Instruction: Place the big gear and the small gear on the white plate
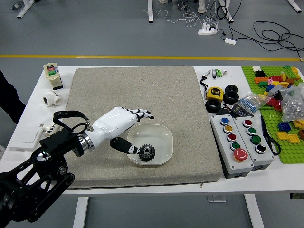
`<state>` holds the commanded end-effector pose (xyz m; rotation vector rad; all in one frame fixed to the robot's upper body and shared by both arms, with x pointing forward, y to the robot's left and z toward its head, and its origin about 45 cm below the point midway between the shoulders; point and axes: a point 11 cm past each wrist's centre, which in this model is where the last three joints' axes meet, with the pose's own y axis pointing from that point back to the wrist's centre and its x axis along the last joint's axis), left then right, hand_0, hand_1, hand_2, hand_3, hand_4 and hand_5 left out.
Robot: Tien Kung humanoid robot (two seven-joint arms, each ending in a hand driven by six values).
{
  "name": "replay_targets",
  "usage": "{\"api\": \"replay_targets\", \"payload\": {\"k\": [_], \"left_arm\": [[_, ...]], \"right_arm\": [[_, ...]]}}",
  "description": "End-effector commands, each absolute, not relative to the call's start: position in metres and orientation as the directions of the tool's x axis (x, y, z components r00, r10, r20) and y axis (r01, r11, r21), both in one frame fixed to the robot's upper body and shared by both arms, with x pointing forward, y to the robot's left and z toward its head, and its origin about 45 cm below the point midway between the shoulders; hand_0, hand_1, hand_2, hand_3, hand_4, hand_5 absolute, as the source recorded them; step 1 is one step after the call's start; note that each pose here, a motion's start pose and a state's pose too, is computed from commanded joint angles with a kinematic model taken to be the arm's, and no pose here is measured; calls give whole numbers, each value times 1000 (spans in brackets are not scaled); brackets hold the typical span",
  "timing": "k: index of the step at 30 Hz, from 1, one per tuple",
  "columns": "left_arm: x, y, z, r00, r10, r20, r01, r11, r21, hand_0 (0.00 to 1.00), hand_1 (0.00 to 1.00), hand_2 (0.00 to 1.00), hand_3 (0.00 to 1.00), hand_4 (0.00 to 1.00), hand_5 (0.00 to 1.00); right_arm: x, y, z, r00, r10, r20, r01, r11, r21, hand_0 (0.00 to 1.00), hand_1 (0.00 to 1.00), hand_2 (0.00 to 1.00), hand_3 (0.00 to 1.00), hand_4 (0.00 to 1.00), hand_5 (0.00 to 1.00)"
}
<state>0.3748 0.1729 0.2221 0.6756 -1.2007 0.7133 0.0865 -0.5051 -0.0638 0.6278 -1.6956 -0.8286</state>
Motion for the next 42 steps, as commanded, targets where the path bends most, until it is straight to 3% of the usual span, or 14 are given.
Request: {"api": "replay_targets", "payload": {"k": [2,3,8,9,14,15,42], "left_arm": [[383,179,227,177,129,976,-804,590,68,500,686,885,852,998,334],[389,183,229,161,121,979,-810,584,61,487,676,832,744,821,210],[406,195,223,148,62,987,-822,562,88,487,676,832,744,821,210],[409,197,220,152,49,987,-824,557,99,465,657,805,660,746,176],[418,204,206,167,6,986,-831,539,138,465,657,805,660,746,176],[420,206,203,171,-1,985,-833,534,145,445,620,782,643,677,136],[422,226,173,280,-43,959,-840,472,266,451,627,791,646,677,113]], "right_arm": [[87,-505,-64,-266,-759,594,1,616,788,602,608,697,556,753,659],[88,-505,-63,-269,-759,593,0,616,788,602,608,697,556,753,659],[92,-505,-63,-273,-759,592,-5,616,788,602,608,697,556,753,659],[93,-505,-63,-274,-759,591,-6,616,788,602,608,697,555,752,660],[95,-504,-62,-275,-759,590,-10,616,788,602,608,697,555,752,660],[96,-504,-62,-275,-759,590,-11,616,788,602,608,698,555,753,660],[100,-505,-61,-276,-760,588,-18,616,788,602,609,697,555,752,662]]}}
